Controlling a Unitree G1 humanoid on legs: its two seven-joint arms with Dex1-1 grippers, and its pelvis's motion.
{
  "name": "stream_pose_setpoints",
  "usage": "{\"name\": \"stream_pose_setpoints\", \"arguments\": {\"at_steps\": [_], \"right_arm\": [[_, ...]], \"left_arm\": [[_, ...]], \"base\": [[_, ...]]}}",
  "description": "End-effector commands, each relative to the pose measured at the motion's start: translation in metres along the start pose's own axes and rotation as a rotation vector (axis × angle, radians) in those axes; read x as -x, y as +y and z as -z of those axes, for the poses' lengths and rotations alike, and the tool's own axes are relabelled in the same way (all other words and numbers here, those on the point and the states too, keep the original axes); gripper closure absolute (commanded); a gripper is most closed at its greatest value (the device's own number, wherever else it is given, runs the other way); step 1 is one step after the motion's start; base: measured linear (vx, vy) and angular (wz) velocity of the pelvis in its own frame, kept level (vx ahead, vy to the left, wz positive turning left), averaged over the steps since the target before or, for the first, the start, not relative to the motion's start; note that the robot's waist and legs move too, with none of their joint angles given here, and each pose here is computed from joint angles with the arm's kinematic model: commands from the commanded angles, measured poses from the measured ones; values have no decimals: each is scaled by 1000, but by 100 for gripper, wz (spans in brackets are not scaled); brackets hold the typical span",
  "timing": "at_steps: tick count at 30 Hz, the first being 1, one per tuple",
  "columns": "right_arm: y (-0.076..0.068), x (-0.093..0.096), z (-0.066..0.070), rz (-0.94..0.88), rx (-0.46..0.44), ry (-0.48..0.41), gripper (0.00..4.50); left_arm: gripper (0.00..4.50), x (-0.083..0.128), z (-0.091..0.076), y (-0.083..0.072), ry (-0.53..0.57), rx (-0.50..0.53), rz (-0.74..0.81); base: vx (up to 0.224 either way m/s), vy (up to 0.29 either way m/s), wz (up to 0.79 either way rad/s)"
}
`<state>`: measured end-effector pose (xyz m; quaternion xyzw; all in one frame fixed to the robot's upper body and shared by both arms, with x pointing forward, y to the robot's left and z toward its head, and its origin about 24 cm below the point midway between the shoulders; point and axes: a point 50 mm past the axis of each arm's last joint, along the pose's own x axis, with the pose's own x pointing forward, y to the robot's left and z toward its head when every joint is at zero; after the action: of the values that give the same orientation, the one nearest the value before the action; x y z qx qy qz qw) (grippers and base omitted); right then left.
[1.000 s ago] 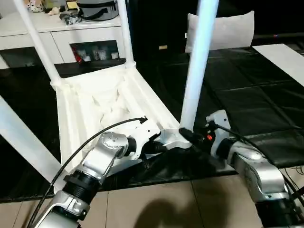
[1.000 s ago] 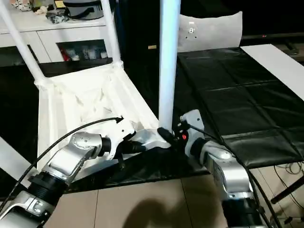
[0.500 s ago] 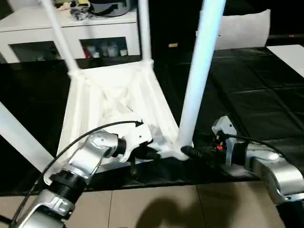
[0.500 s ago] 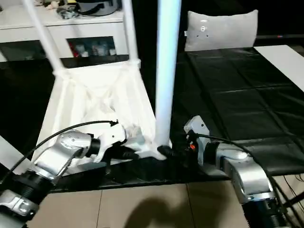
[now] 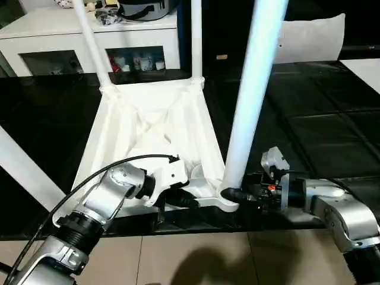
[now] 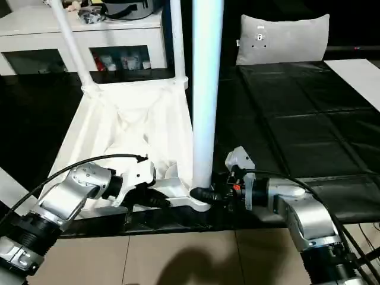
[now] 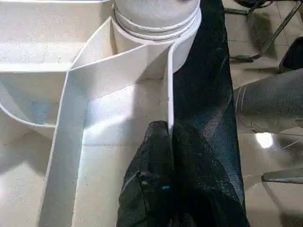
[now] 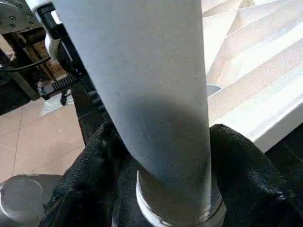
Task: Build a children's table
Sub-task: Rotate leg to tighten
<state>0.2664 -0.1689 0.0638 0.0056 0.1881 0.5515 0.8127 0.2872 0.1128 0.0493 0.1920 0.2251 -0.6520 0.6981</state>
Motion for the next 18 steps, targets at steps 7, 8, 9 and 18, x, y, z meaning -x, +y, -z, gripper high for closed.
{"name": "stream_pose_setpoints", "arguments": {"at_steps": [7, 8, 9, 18], "right_arm": [[6, -8, 0, -34, 3, 7, 237], [7, -10, 1, -26, -1, 7, 241], [6, -15, 3, 15, -24, 12, 243], [-17, -32, 6, 392, -166, 19, 248]], "left_arm": [[450, -5, -7, -2, -14, -36, 27], [450, -5, -7, -2, -18, -34, 26], [450, -7, -9, -2, -30, -26, 14], [450, -19, -17, 12, -76, 88, -195]], "base": [[0, 0, 0], [0, 0, 0], [0, 0, 0], [0, 0, 0]]}}
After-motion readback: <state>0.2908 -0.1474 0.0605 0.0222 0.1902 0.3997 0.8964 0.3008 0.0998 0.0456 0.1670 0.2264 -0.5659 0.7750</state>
